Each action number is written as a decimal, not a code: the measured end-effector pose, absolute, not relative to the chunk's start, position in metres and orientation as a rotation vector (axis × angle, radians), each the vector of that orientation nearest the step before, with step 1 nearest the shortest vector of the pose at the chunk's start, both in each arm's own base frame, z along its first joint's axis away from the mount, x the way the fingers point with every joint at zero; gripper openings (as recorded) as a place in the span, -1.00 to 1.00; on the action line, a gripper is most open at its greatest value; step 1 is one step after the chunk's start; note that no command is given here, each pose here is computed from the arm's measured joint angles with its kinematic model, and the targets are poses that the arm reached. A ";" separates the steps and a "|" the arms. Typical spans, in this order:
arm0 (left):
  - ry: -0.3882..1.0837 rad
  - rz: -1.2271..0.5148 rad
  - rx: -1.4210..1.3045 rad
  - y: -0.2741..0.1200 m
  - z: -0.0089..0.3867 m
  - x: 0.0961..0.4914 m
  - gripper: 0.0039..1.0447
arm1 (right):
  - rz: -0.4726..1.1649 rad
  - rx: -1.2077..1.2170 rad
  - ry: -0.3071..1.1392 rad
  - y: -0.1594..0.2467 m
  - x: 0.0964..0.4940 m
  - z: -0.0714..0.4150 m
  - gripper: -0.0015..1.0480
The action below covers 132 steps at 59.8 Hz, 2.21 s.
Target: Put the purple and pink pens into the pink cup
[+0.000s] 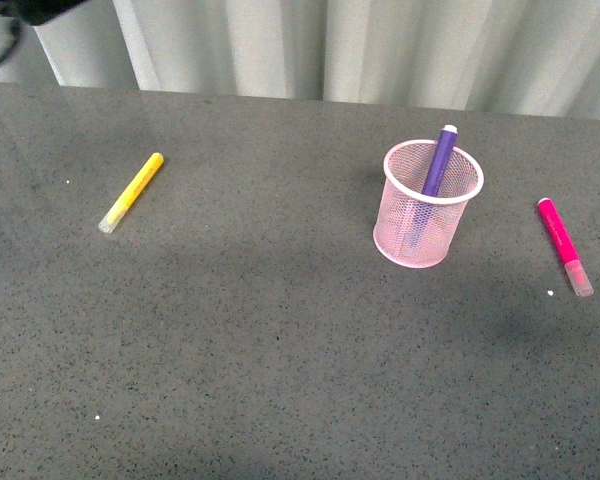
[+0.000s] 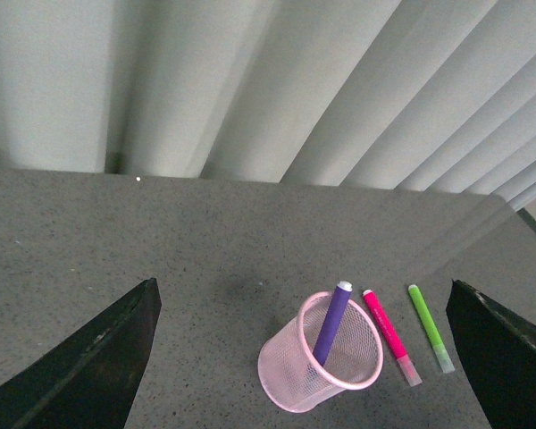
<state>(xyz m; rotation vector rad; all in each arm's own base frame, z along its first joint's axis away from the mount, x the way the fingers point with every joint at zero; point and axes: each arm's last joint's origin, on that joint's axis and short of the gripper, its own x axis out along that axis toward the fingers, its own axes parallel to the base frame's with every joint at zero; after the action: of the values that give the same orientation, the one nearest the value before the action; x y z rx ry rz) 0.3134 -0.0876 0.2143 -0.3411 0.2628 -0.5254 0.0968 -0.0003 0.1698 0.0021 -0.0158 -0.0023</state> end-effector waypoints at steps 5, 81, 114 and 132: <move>0.252 -0.534 -0.353 -0.073 0.218 0.297 0.88 | -0.002 0.002 -0.016 0.000 0.097 0.170 0.87; 0.010 -0.001 -0.008 0.000 0.163 0.142 -0.93 | -0.002 0.002 -0.016 0.000 0.097 0.170 0.87; -0.013 -0.002 -0.008 0.000 0.170 0.118 -0.93 | -0.003 0.002 -0.016 0.000 0.097 0.170 0.87; -0.014 -0.002 -0.008 0.000 0.170 0.111 -0.93 | -0.003 0.002 -0.016 0.000 0.097 0.170 0.87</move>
<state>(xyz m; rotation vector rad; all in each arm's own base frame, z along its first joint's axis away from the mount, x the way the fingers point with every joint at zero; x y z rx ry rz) 0.1114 -0.0002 0.1700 -0.0078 -0.0135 -0.0016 0.0968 -0.0003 0.1698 0.0021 -0.0158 -0.0027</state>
